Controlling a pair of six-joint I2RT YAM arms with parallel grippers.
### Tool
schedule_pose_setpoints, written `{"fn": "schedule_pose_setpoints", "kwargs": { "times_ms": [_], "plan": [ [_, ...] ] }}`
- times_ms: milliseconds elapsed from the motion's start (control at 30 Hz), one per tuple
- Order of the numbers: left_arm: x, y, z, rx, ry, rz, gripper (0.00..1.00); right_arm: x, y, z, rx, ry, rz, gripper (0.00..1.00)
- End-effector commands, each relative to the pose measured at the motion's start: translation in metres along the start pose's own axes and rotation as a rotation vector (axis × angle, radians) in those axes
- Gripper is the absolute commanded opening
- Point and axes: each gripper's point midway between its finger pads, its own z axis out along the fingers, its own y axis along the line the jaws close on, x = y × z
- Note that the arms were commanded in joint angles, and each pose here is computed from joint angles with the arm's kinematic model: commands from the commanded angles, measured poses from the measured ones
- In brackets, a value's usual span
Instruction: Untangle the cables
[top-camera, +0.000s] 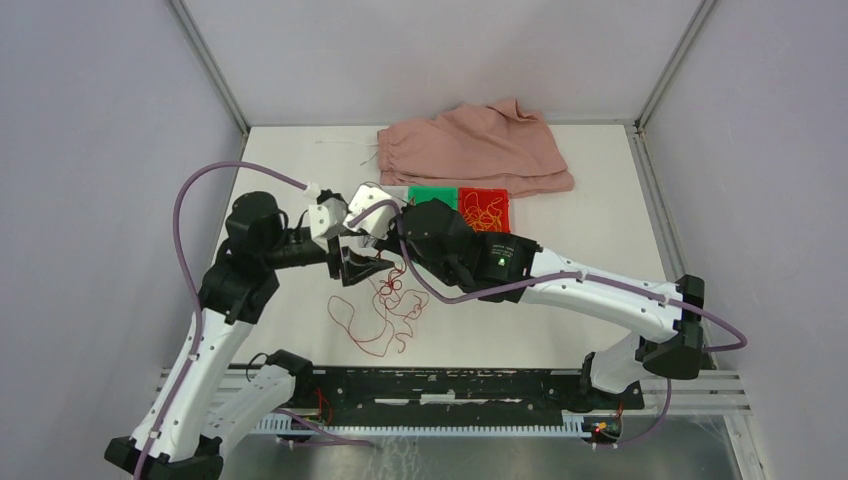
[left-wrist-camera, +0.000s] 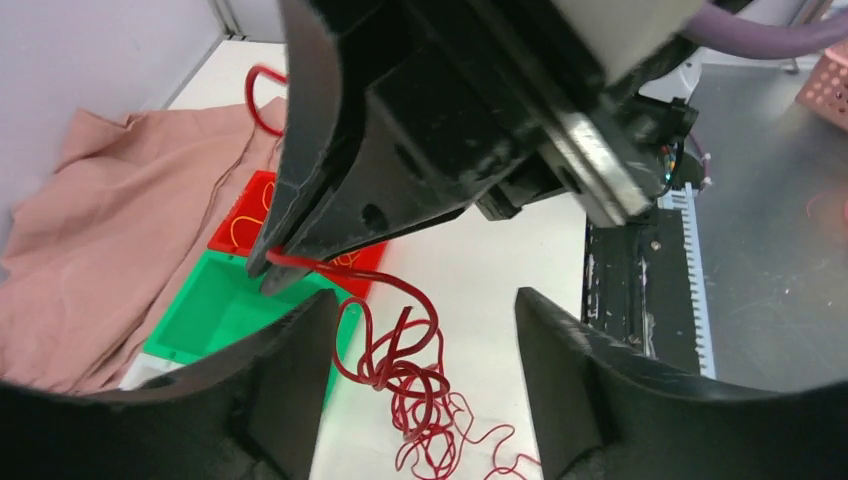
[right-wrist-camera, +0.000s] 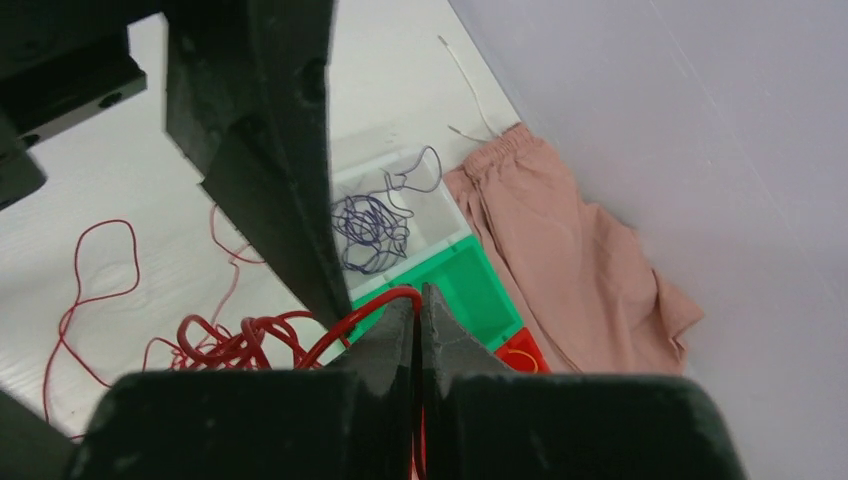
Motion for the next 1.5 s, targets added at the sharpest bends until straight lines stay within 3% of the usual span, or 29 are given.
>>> {"fn": "schedule_pose_setpoints", "kwargs": {
  "times_ms": [0,133,433,533,600,667,800,833,1000,1200,1367,1467],
  "plan": [
    [-0.024,-0.009,0.000,0.054,-0.062,-0.042,0.65,-0.022,-0.020,-0.009,0.094,-0.026,-0.017,0.00],
    [-0.014,-0.006,0.001,0.037,-0.034,-0.067,0.31,-0.026,-0.017,-0.010,0.093,-0.030,-0.006,0.01],
    [-0.024,0.010,0.003,-0.060,-0.083,-0.129,0.27,-0.023,-0.004,-0.012,0.077,-0.034,0.070,0.01],
    [-0.026,0.016,0.002,-0.105,-0.108,-0.152,0.10,-0.027,-0.005,-0.018,0.079,-0.072,0.165,0.01],
    [-0.026,0.020,0.000,-0.147,-0.117,-0.171,0.03,-0.031,-0.005,-0.026,0.062,-0.123,0.227,0.08],
    [-0.026,0.023,-0.001,-0.177,-0.121,-0.191,0.03,-0.032,-0.004,-0.035,0.038,-0.174,0.275,0.17],
    [-0.032,0.022,-0.004,-0.192,-0.143,-0.230,0.03,-0.029,-0.011,-0.054,0.012,-0.232,0.371,0.62],
    [-0.034,0.022,-0.004,-0.192,-0.148,-0.238,0.03,-0.028,-0.013,-0.058,-0.004,-0.243,0.395,0.66],
    [-0.033,0.016,-0.006,-0.180,-0.145,-0.251,0.03,-0.027,-0.029,-0.084,-0.081,-0.338,0.548,0.72],
    [-0.043,0.015,-0.009,-0.182,-0.162,-0.243,0.03,-0.012,-0.034,-0.124,-0.205,-0.466,0.736,0.92],
    [-0.065,0.011,-0.009,-0.142,-0.199,-0.247,0.03,0.018,0.002,-0.097,-0.291,-0.368,0.836,0.93],
    [-0.072,0.010,-0.009,-0.127,-0.206,-0.255,0.03,0.014,0.016,-0.078,-0.338,-0.408,0.900,0.93]
  ]
}}
